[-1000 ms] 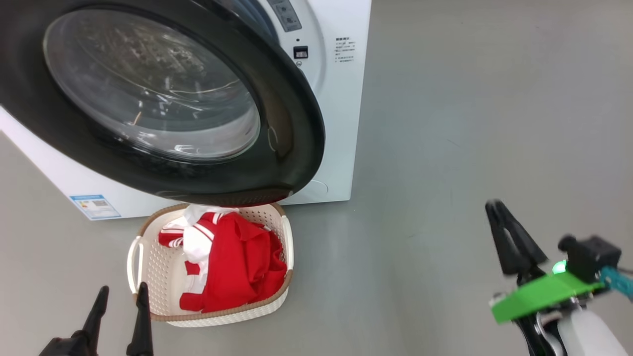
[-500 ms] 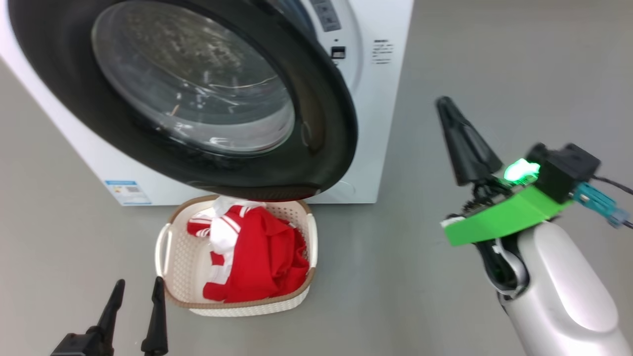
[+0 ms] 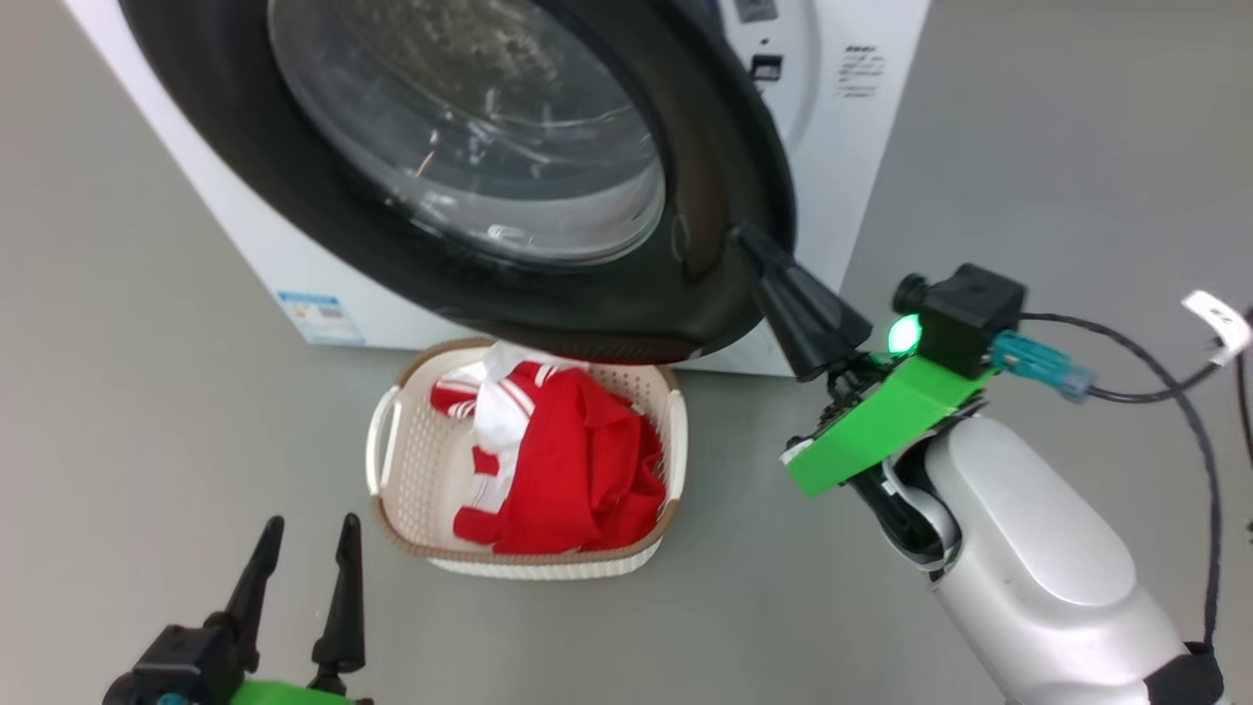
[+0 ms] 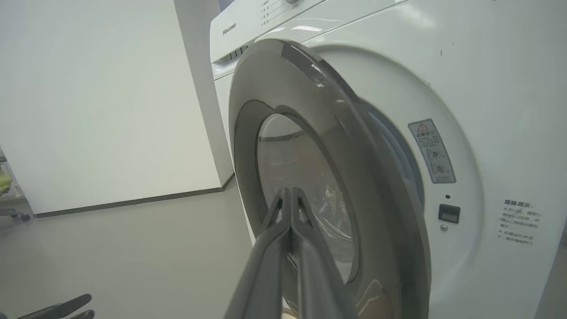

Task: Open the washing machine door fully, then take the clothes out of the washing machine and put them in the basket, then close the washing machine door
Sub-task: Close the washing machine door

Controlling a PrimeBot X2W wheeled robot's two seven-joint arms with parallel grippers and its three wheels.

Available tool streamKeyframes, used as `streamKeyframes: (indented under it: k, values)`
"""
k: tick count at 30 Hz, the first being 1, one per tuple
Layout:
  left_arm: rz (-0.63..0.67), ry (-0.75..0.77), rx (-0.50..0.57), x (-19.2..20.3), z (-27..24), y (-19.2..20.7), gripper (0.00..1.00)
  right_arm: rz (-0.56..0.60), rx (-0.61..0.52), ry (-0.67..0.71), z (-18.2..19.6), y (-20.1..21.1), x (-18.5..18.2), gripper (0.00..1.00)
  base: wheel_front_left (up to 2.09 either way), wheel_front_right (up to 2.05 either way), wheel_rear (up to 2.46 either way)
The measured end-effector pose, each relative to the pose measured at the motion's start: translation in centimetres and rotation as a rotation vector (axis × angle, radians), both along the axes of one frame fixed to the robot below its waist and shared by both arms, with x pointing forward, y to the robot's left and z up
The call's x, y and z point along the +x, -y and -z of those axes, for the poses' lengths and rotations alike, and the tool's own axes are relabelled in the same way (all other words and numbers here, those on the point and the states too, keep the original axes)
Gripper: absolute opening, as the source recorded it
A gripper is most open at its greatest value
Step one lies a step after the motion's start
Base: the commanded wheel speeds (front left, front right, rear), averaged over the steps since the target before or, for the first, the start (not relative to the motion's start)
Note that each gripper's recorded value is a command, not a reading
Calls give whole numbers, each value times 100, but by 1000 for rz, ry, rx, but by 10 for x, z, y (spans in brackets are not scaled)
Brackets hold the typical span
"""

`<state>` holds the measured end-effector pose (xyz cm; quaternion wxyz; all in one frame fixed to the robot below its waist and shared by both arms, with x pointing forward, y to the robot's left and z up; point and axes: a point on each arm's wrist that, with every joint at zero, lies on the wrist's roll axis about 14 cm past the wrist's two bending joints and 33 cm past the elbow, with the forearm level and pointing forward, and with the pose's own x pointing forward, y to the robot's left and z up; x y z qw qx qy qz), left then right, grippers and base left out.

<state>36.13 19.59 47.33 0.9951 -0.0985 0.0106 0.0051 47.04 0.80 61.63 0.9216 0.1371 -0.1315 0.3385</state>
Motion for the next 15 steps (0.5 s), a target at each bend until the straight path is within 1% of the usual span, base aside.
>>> streamKeyframes:
  k: [6, 11, 15]
  values:
    - [-9, -14, -9, 6, 5, -1, 100, -46, -58, -92, 39, -17, 13, 0, 0, 0, 0]
    - [-19, -23, -16, 13, 8, -3, 100, -46, -91, -156, 68, -18, 27, 0, 0, 0, 0]
    - [-27, -32, -20, 17, 11, -5, 100, -25, -82, -198, 82, -14, 40, 0, 0, 0, 0]
